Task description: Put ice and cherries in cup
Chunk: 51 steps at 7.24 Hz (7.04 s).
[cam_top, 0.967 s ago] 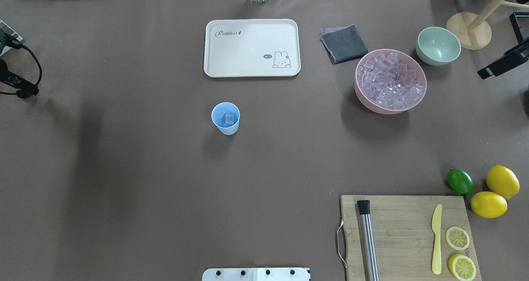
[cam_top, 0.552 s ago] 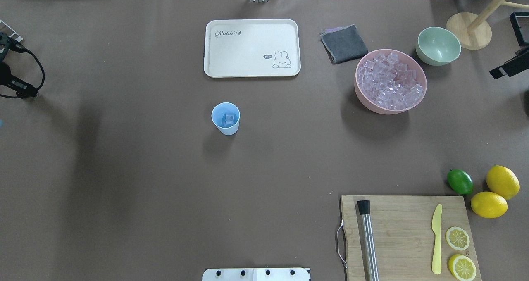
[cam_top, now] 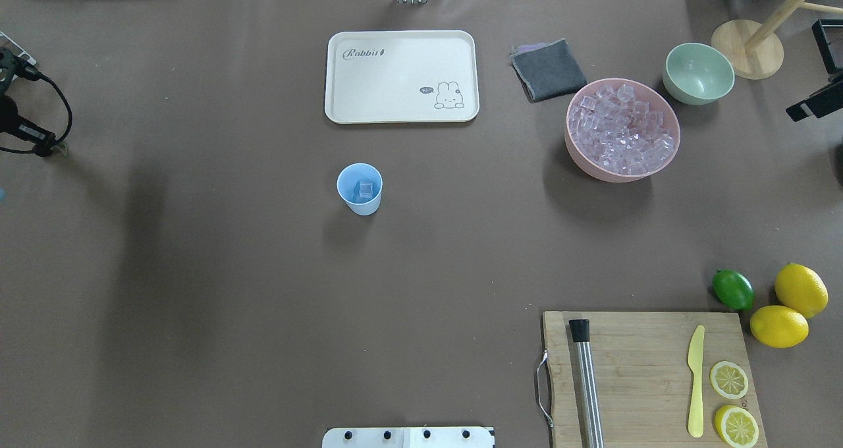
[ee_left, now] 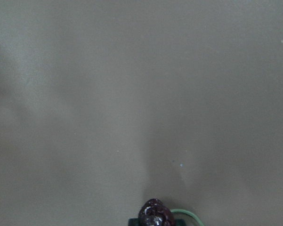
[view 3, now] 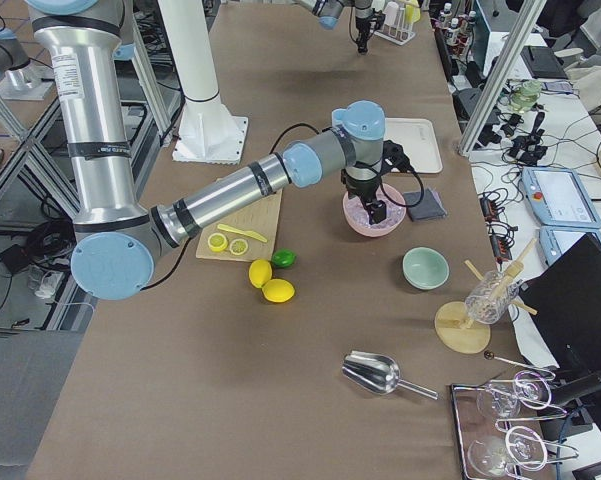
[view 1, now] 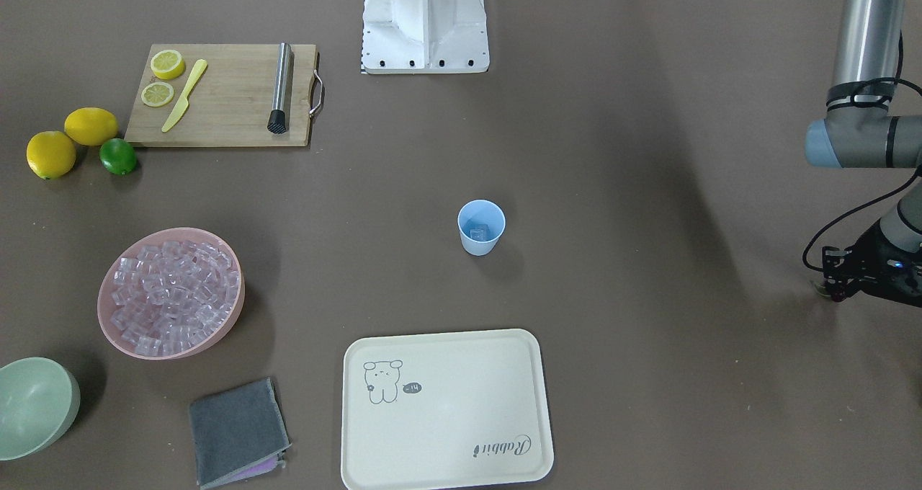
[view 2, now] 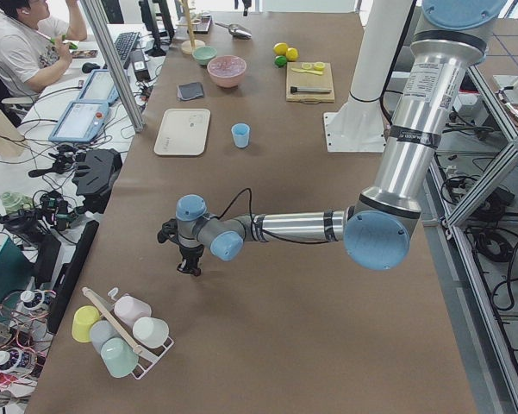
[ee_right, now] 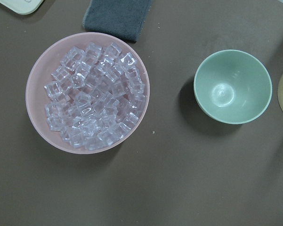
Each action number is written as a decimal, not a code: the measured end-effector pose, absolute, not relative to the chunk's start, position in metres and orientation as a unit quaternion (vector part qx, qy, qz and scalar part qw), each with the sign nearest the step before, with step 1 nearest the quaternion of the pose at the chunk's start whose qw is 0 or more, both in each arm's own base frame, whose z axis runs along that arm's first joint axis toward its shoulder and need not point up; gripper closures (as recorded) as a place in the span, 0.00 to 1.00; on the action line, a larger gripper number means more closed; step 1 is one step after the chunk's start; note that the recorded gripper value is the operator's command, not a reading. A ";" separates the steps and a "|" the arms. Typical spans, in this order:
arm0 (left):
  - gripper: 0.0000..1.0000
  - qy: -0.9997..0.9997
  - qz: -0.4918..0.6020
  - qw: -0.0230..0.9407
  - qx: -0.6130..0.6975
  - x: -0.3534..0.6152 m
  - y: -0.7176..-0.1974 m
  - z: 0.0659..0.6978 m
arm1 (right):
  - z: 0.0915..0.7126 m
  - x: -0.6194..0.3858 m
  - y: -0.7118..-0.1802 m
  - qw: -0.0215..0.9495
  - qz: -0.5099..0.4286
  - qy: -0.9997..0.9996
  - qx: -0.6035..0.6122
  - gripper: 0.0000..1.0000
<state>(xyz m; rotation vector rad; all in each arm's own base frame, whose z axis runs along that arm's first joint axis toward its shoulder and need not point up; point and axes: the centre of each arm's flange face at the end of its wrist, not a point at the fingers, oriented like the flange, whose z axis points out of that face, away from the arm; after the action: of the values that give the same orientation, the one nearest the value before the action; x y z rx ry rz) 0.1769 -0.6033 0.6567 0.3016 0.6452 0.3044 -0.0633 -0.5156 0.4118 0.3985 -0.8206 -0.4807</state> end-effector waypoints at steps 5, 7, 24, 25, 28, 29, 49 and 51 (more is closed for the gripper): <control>1.00 0.434 -0.007 0.886 0.166 0.182 -0.600 0.474 | 0.412 -0.060 -0.514 0.869 -0.227 -0.396 0.190 0.02; 1.00 0.507 -0.048 0.846 0.158 0.240 -0.592 0.354 | 0.419 -0.059 -0.512 0.871 -0.224 -0.397 0.183 0.02; 0.02 0.522 -0.048 0.842 0.132 0.472 -0.485 0.226 | 0.441 -0.047 -0.519 0.881 -0.200 -0.393 0.168 0.02; 0.02 0.521 -0.048 0.841 0.136 0.475 -0.483 0.225 | 0.442 -0.047 -0.519 0.882 -0.200 -0.392 0.168 0.02; 0.02 0.512 -0.053 0.844 0.154 0.483 -0.472 0.228 | 0.445 -0.047 -0.521 0.883 -0.199 -0.392 0.165 0.02; 0.02 0.502 -0.058 0.849 0.156 0.469 -0.477 0.245 | 0.446 -0.048 -0.521 0.882 -0.199 -0.393 0.164 0.02; 0.02 0.358 0.041 0.928 0.096 -0.064 -0.552 0.541 | 0.581 0.034 -0.523 0.879 -0.258 -0.375 0.146 0.01; 0.02 0.344 0.036 0.934 0.089 -0.068 -0.552 0.548 | 0.595 0.037 -0.520 0.891 -0.246 -0.359 0.128 0.01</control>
<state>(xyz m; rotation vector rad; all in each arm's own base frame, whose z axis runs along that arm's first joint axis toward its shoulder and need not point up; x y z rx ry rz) -0.0685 -0.5516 0.5483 0.1825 0.7026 0.0731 0.0367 -0.5203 0.5952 0.2655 -0.7451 -0.5116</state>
